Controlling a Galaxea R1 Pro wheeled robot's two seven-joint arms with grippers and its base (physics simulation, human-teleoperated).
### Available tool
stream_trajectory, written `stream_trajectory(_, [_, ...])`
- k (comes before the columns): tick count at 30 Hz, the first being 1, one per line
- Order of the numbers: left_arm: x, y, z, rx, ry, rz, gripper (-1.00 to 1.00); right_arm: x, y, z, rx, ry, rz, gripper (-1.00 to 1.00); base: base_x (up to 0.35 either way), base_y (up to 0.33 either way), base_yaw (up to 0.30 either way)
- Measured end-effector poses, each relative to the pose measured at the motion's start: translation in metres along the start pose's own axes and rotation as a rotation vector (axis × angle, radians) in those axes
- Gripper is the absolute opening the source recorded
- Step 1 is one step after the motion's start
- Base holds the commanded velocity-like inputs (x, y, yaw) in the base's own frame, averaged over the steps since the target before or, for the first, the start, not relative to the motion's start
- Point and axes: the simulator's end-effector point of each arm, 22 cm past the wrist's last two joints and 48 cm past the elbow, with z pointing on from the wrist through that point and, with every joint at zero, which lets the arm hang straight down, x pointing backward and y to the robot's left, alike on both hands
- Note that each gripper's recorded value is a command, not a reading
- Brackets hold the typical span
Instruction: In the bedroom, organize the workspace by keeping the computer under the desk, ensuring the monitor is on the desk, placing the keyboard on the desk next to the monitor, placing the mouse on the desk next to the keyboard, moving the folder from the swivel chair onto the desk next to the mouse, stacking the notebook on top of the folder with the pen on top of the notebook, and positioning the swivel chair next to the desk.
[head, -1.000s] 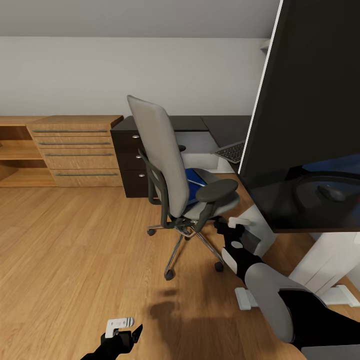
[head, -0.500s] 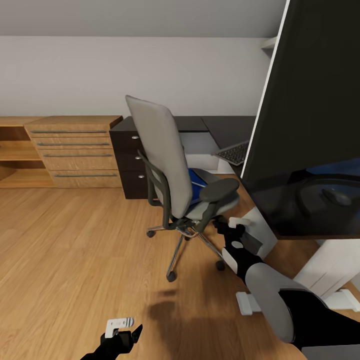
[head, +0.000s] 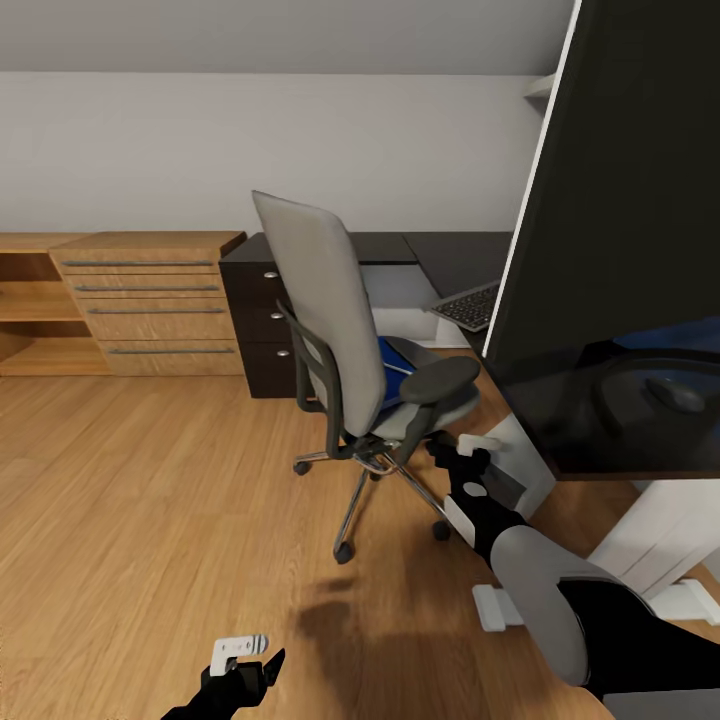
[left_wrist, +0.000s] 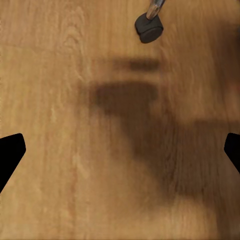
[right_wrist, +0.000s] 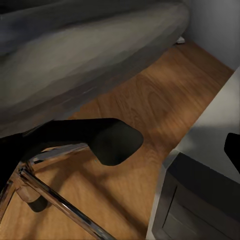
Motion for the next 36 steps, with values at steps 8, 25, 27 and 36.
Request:
stream_trajectory(8, [0.0001, 0.0005, -0.0001, -0.001, 0.0, 0.001, 1.0, 0.0001, -0.0008, 0.0, 0.003, 0.0, 0.003, 1.0, 0.0, 0.0, 0.167])
stream_trajectory(25, [0.0, 0.0003, 0.0, 0.0, 0.0, 0.0, 1.0, 0.0006, -0.0005, 0.0, 0.001, 0.001, 0.0, 1.0, 0.0, 0.0, 0.23])
stream_trajectory(27, [0.0001, 0.0005, -0.0001, -0.001, 0.0, 0.0, 1.0, 0.0008, -0.001, 0.0001, 0.002, 0.002, 0.002, 1.0, 0.0, 0.0, 0.241])
stream_trajectory(36, [0.0002, 0.0009, -0.0002, -0.001, 0.001, 0.001, 1.0, 0.0008, 0.0001, -0.0001, -0.001, 0.002, 0.001, 1.0, 0.0, 0.0, 0.248])
